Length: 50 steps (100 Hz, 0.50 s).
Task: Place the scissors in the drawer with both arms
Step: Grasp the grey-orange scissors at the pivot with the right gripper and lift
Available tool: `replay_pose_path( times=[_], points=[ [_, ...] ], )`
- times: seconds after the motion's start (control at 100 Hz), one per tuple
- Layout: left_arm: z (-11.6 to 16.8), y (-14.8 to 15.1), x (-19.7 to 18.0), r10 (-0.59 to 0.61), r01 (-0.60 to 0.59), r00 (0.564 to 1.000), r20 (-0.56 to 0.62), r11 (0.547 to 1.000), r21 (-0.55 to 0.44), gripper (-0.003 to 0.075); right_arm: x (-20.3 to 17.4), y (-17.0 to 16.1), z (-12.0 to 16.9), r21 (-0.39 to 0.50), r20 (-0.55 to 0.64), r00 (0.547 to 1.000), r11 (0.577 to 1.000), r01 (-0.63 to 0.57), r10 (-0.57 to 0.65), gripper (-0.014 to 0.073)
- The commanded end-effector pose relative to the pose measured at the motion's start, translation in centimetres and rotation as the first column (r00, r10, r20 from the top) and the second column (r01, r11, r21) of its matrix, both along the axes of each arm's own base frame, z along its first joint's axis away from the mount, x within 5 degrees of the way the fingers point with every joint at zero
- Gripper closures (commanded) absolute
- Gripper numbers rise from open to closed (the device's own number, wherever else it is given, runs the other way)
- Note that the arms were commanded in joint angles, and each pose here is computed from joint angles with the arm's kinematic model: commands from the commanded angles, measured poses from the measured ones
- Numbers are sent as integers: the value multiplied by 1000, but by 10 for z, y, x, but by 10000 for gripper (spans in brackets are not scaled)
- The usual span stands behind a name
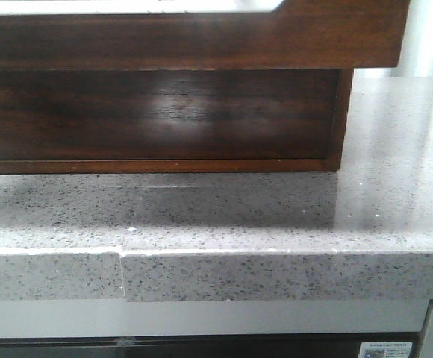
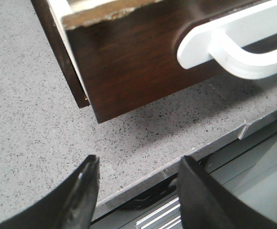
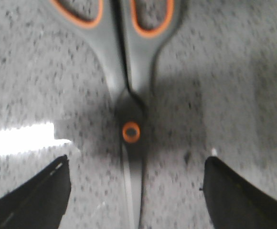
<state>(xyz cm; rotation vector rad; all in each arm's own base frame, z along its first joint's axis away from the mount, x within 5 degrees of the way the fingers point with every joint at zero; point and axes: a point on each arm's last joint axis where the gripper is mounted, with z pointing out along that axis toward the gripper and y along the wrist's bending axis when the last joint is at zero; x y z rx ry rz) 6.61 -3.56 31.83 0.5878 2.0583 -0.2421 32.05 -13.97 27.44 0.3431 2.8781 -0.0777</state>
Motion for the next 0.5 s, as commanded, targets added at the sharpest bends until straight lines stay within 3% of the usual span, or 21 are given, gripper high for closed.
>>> replay_pose_path(
  times=[0.0,0.25,0.49],
  points=[
    [16,-1,3,20,-15,996,85,998,-63,373,9,-2,20,-25,48,998,999,-31,32,84],
    [16,-1,3,20,-14,996,87,998,-62,373,34,-9,14,-12,5,998,997,-70,70,242],
    [16,-1,3,20,-14,996,87,998,-62,373,44,-12,7,17,-45,996,997,-81,82,251]
  ],
)
